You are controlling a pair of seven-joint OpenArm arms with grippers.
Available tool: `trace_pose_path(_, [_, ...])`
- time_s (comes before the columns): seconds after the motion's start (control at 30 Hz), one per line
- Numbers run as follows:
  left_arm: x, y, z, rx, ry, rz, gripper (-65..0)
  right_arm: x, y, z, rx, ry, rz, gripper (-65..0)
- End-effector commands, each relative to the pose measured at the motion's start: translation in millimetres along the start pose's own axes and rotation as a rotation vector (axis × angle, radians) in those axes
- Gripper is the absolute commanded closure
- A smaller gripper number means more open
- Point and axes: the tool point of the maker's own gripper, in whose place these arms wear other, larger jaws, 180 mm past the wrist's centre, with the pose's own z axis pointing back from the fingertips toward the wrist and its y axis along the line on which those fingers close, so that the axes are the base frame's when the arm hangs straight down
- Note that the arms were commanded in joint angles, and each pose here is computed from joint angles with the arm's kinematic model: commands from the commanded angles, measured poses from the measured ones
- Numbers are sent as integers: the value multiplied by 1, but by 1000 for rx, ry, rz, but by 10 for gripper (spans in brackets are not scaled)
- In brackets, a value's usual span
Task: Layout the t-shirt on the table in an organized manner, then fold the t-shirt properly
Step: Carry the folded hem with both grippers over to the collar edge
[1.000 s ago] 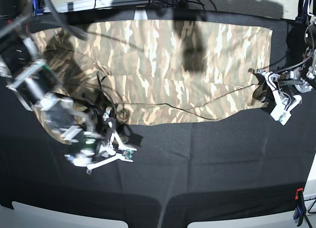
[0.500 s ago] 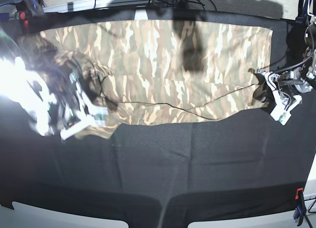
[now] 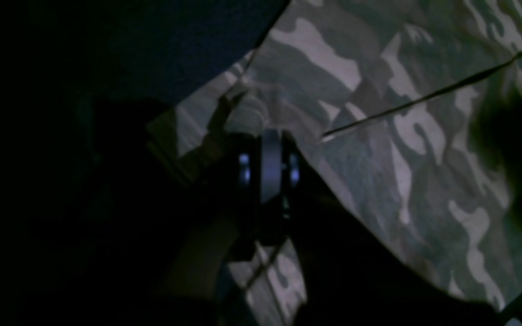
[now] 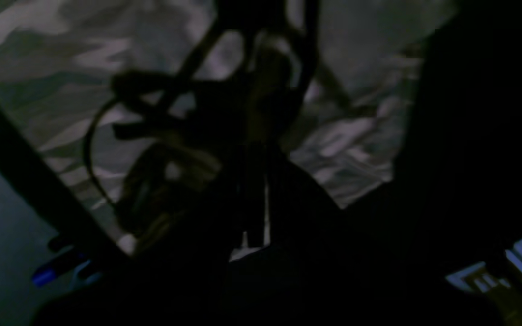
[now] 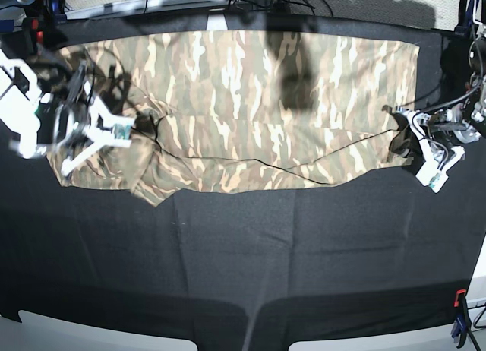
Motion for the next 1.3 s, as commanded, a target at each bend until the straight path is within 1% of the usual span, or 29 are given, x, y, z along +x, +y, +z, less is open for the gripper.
trace_pose_path(0.0, [18, 5, 6, 7, -52, -16, 0, -6, -13, 8, -43, 20, -6, 0])
trace_pose_path(0.07, [18, 2, 4, 4, -55, -13, 0, -9, -14, 9, -45, 33, -7, -12])
trace_pose_path(0.13, [17, 0, 1, 5, -55, -14, 0, -7, -15, 9, -52, 25, -24, -156])
trace_pose_path(0.17, [18, -2, 0, 1, -58, -10, 0, -4, -17, 9, -63, 14, -43, -214])
trace_pose_path(0.2, [18, -3, -1, -2, -60, -8, 0, -1, -20, 8, -77, 1, -60, -252])
trace_pose_path(0.23, [18, -4, -2, -5, -62, -5, 0, 2, -24, 8, -103, -8, -83, -268])
trace_pose_path(0.33, [18, -5, -2, -6, -63, -4, 0, 17, -36, 5, -172, -47, -162, -268])
trace_pose_path(0.47, [16, -3, -2, 8, -52, -18, 0, 45, -54, 5, -268, -124, -278, -267])
trace_pose_path(0.57, [16, -3, -2, 7, -52, -18, 0, 59, -53, 1, -281, -146, -312, -266])
trace_pose_path(0.7, [16, -2, -2, 8, -52, -18, 0, 56, -41, -7, -263, -107, -315, -264])
trace_pose_path(0.77, [16, -3, -2, 7, -53, -18, 0, 52, -37, -10, -271, -89, -326, -264])
trace_pose_path(0.83, [16, -3, -2, 7, -52, -18, 0, 47, -39, -12, -297, -69, -343, -264])
trace_pose_path(0.93, [16, -3, -2, 7, -52, -18, 0, 43, -50, -16, -363, -43, -402, -264])
trace_pose_path(0.97, [16, -3, -2, 7, -52, -18, 0, 44, -51, -19, -368, -43, -419, -264])
trace_pose_path(1.03, [16, -3, -2, 7, -52, -18, 0, 50, -47, -27, -346, -49, -442, -264])
trace_pose_path(1.17, [16, -2, -2, 8, -52, -18, 0, 63, -44, -33, -328, -70, -462, -263])
trace_pose_path(1.2, [16, -2, -2, 8, -52, -18, 0, 64, -46, -33, -339, -70, -460, -250])
trace_pose_path(1.27, [16, -3, -2, 7, -52, -18, 0, 63, -51, -31, -374, -57, -452, -205])
